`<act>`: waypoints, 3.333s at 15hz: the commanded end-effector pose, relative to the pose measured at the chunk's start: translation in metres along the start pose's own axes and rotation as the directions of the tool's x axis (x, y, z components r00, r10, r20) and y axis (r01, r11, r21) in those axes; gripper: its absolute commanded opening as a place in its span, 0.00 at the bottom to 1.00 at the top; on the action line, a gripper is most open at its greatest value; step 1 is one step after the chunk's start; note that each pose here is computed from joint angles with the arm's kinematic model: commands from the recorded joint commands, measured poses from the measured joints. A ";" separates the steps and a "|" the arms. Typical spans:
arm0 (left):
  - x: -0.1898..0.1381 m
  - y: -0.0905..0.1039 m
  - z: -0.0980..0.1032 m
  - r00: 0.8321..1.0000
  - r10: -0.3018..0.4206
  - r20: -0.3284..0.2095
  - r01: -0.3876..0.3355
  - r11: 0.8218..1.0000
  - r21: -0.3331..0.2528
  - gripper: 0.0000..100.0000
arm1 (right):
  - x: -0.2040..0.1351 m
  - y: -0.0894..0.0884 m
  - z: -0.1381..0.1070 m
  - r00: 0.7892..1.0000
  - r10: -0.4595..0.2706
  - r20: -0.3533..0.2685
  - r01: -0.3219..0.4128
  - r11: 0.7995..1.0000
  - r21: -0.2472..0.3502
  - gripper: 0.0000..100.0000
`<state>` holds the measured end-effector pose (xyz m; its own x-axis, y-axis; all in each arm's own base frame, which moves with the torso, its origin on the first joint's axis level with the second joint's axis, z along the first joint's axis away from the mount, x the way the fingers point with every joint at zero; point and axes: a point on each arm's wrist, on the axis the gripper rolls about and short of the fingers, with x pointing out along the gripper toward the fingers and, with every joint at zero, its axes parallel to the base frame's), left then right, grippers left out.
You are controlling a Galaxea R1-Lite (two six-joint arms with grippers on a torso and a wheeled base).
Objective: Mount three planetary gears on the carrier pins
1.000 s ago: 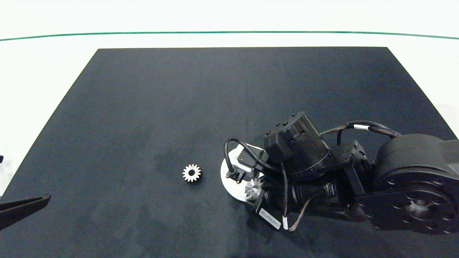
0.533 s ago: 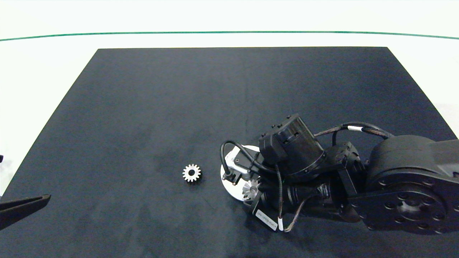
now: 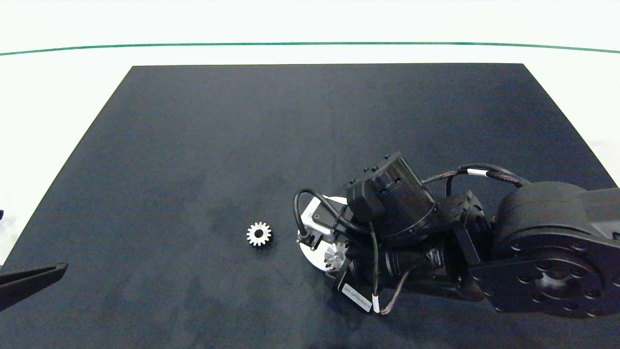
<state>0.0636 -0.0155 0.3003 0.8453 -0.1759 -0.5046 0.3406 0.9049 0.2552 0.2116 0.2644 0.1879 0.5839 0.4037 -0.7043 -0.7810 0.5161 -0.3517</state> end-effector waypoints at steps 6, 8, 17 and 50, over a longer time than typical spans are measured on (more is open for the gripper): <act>0.000 0.000 0.000 1.000 -0.001 -0.003 0.001 1.000 0.002 1.00 | -0.001 -0.001 -0.002 1.000 -0.005 -0.017 0.005 1.000 -0.004 0.10; -0.001 0.000 0.000 1.000 0.000 -0.001 0.000 1.000 0.002 1.00 | 0.000 -0.001 -0.002 1.000 -0.005 -0.020 0.005 1.000 -0.004 0.10; -0.002 0.000 -0.001 1.000 0.000 0.003 0.000 1.000 0.002 1.00 | 0.003 -0.001 -0.002 1.000 -0.004 -0.024 0.004 1.000 -0.005 0.10; -0.010 0.001 -0.001 1.000 0.013 0.015 -0.013 1.000 -0.004 1.00 | -0.138 -0.094 -0.111 0.951 -0.305 -0.054 0.305 0.888 0.345 1.00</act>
<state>0.0549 -0.0127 0.3049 0.8587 -0.1711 -0.4831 0.3262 0.9096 0.2575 0.1807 0.0875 0.2539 0.7802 0.2143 -0.5877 -0.4678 0.8236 -0.3207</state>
